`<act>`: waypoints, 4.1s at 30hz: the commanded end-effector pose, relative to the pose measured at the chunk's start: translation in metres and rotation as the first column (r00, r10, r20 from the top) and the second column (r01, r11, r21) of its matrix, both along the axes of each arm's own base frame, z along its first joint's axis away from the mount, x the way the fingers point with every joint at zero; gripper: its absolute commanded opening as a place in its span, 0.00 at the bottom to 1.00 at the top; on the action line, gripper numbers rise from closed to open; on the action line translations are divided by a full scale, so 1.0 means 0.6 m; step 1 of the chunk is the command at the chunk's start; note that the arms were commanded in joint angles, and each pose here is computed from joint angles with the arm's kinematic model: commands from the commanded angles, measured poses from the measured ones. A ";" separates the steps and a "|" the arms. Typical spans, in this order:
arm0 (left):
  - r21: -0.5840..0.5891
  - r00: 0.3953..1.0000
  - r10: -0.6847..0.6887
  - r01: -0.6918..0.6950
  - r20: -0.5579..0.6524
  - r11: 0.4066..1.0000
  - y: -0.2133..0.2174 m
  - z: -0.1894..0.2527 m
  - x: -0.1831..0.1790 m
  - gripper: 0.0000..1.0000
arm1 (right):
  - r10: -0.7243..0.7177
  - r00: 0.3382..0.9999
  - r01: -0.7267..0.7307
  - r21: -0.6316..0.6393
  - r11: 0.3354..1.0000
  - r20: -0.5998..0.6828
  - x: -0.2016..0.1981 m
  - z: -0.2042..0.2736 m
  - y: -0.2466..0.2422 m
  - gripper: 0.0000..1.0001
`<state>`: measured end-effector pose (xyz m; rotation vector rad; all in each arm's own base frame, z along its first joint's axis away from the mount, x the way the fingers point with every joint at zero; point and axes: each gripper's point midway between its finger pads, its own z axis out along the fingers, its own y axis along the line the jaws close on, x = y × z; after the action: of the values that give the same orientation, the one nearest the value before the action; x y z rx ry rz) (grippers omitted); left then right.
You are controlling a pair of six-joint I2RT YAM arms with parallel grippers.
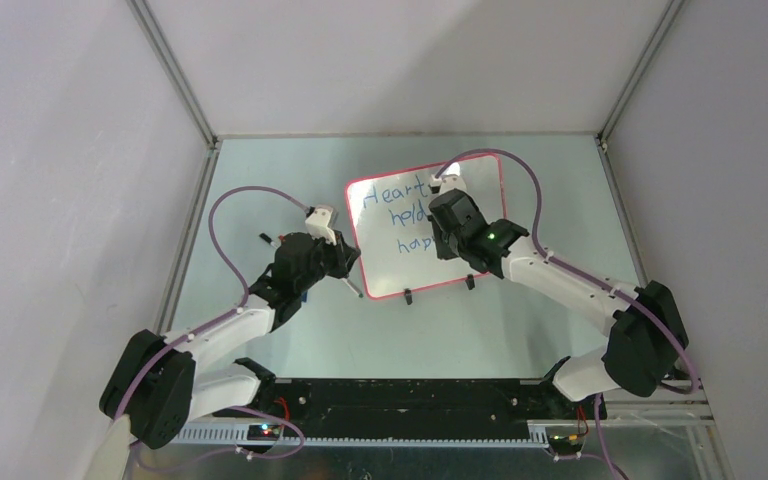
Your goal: Write a sentence on the whiteboard
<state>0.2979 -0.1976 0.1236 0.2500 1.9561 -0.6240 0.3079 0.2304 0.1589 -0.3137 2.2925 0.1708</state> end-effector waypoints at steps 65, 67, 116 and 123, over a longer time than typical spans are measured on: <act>-0.006 0.998 -0.003 0.003 0.064 1.000 -0.003 0.030 0.008 0.20 | -0.012 0.995 0.005 0.066 0.998 0.097 0.029 0.046 0.010 0.00; -0.006 0.998 -0.003 0.003 0.064 1.000 -0.002 0.030 0.008 0.20 | -0.023 0.995 0.017 0.055 0.998 0.099 0.031 0.044 0.006 0.00; -0.004 0.998 -0.002 0.002 0.063 1.000 -0.002 0.029 0.007 0.20 | 0.015 1.000 -0.017 0.041 0.999 0.027 0.003 0.016 0.013 0.00; -0.005 0.998 0.000 0.000 0.064 1.000 -0.002 0.030 0.007 0.20 | 0.026 0.998 -0.031 0.084 0.996 0.060 -0.002 0.046 0.014 0.00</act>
<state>0.2978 -0.1977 0.1236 0.2504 1.9561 -0.6243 0.3047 0.2321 0.1598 -0.3198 2.2851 0.1991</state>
